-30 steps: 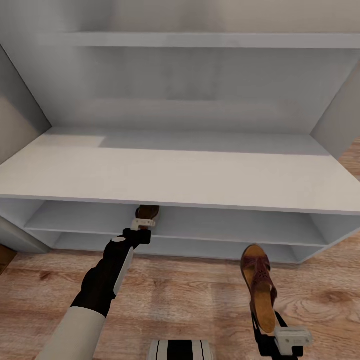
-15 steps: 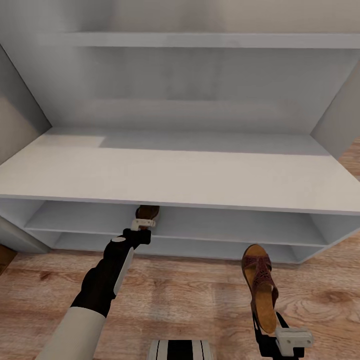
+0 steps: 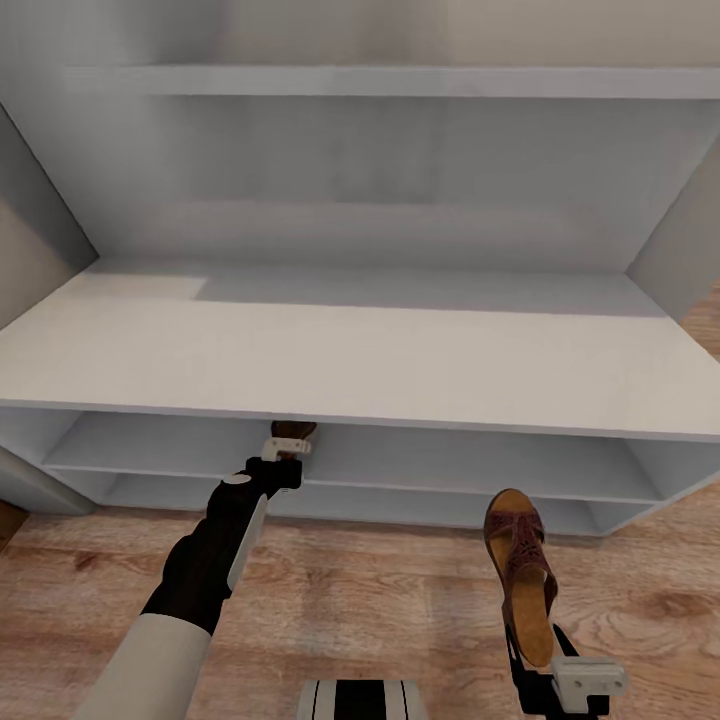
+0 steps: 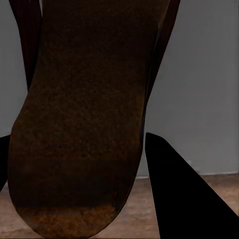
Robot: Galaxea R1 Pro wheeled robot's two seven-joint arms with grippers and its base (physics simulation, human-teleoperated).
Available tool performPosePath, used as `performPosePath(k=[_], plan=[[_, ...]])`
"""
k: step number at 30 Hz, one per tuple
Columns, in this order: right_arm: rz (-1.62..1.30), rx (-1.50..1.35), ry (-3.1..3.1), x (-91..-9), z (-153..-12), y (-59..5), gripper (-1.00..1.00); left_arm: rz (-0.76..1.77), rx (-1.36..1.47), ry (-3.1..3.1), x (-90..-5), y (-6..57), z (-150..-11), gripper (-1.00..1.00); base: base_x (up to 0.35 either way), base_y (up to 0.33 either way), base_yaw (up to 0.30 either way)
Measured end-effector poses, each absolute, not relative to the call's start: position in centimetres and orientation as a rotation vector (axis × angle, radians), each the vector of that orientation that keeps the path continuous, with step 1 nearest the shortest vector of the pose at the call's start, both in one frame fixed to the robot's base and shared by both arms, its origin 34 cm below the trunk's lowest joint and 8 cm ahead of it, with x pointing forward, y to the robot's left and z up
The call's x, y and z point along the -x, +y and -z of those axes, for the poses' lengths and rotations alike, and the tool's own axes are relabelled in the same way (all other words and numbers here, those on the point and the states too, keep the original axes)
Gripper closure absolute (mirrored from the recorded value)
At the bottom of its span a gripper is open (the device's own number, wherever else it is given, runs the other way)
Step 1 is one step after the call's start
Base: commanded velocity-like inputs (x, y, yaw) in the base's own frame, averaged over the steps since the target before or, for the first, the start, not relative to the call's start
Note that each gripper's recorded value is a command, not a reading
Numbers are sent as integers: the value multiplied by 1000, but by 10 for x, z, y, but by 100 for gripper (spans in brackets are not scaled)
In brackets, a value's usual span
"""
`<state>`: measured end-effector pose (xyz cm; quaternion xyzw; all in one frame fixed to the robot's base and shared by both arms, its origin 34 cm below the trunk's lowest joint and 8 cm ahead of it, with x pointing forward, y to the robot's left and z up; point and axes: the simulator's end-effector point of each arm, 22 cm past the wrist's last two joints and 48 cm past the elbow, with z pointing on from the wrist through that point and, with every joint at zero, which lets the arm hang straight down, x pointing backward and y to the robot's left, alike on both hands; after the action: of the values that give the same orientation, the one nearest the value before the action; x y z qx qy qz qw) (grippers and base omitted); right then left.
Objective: Pick up the two gym shoes and the two sandals from the corridor floor and place them onto the hallstand (shoe rack) in the corridor, making sure they are on the rack and not on the floor. Arrange them so the two gym shoes are next to each other and the two sandals are next to each other.
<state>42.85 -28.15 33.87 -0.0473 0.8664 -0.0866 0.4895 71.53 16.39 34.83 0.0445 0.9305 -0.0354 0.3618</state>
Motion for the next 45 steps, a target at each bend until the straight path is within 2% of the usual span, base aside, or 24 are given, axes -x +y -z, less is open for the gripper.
performPosePath(k=[13, 45], plan=[[208, 117, 2104, -428, -339, -281, 100, 91, -114, 2393, -716, 164, -349, 100, 94, 0, 0], [206, 115, 2103, -428, -340, -280, 100, 92, -114, 2392, -716, 164, -349, 100, 5, 0, 0]])
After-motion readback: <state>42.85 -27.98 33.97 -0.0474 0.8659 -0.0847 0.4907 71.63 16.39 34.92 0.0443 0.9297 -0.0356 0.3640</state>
